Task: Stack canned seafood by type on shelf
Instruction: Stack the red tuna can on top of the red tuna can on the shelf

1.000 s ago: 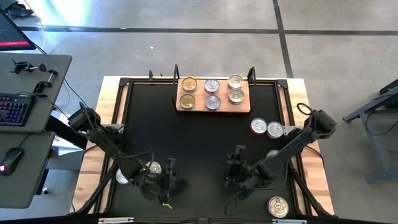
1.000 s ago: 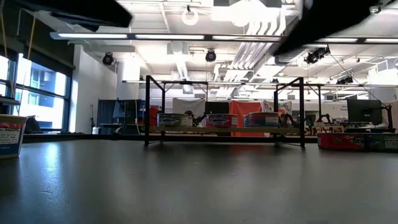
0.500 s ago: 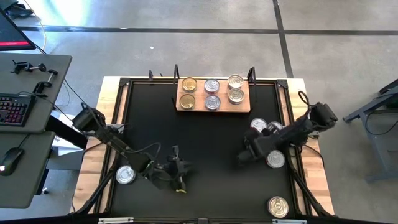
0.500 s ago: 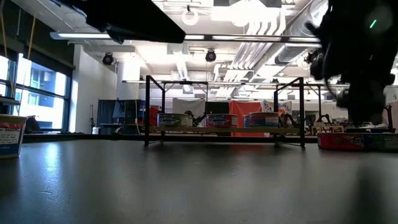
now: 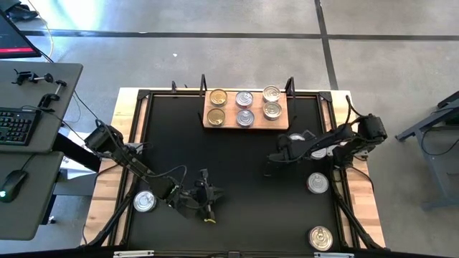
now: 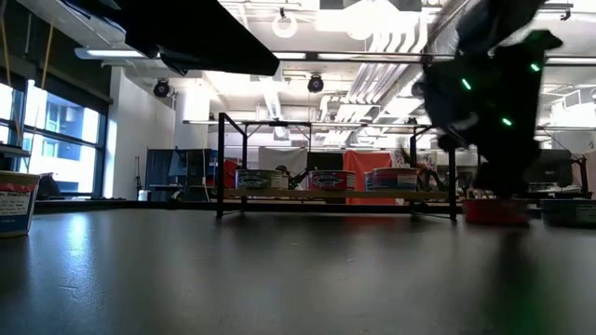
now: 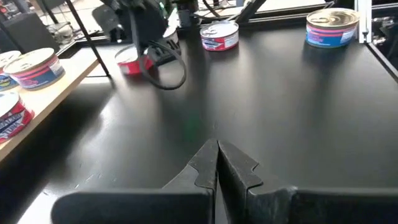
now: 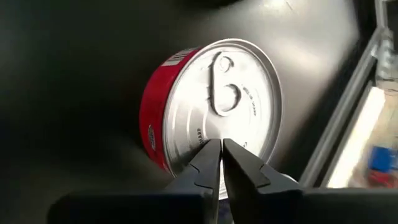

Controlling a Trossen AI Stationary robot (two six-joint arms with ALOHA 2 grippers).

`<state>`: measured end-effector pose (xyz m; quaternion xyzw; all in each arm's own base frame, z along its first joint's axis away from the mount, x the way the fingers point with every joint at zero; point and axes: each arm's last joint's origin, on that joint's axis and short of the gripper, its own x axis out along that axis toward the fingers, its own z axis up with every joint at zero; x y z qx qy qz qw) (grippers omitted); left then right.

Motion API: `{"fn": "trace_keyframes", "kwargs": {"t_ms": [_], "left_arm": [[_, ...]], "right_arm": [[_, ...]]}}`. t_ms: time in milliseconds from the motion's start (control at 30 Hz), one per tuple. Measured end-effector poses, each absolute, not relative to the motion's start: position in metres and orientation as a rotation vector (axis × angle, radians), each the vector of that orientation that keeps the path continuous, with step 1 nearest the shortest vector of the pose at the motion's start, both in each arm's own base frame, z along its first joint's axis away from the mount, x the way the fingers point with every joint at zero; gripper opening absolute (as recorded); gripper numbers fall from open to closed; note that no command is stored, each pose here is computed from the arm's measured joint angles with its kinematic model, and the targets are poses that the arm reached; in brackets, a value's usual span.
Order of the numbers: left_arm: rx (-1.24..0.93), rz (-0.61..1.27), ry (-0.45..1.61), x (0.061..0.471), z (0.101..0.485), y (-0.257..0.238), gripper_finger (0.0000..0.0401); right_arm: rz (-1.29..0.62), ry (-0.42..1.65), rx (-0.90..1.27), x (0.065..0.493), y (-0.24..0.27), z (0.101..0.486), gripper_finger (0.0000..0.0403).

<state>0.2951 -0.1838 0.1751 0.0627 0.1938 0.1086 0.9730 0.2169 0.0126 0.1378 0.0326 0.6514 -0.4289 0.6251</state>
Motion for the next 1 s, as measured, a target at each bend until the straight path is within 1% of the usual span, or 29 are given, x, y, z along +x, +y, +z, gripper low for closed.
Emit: {"fn": "trace_keyframes", "kwargs": {"t_ms": [67,133,200,267,367,433,500,600,767,867,1000], "left_arm": [[0.127,0.22,0.391,0.295,0.175,-0.184,0.0003],[0.127,0.22,0.391,0.295,0.175,-0.184,0.0003],[0.126,0.22,0.391,0.295,0.175,-0.184,0.0003],[0.126,0.22,0.391,0.295,0.175,-0.184,0.0003],[0.126,0.216,0.391,0.294,0.175,-0.185,0.0003],[0.128,0.214,0.392,0.294,0.175,-0.186,0.0003],[0.128,0.206,0.394,0.293,0.175,-0.187,0.0003],[0.124,0.165,0.407,0.294,0.173,-0.188,0.0003],[0.268,0.111,0.442,0.306,0.153,-0.184,0.0009],[0.276,0.076,0.444,0.321,0.141,-0.172,0.0032],[0.28,0.041,0.465,0.344,0.133,-0.148,0.0075]], "right_arm": [[-0.905,1.427,0.154,0.235,0.021,0.148,0.0007],[-0.782,1.39,0.22,0.252,0.03,0.159,0.0003],[-0.632,1.333,0.284,0.269,0.04,0.167,0.0004],[-0.46,1.198,0.331,0.29,0.05,0.177,0.0004],[-0.228,0.979,0.245,0.312,0.069,0.187,0.0001],[-0.156,0.887,0.192,0.318,0.08,0.194,0.0001],[-0.144,0.844,0.163,0.32,0.089,0.2,0.0001],[-0.181,0.846,0.117,0.315,0.101,0.2,0.0],[-0.192,0.866,0.054,0.291,0.128,0.181,0.0],[-0.203,0.823,0.018,0.275,0.147,0.171,0.0],[-0.228,0.671,-0.016,0.259,0.175,0.173,0.0]]}}
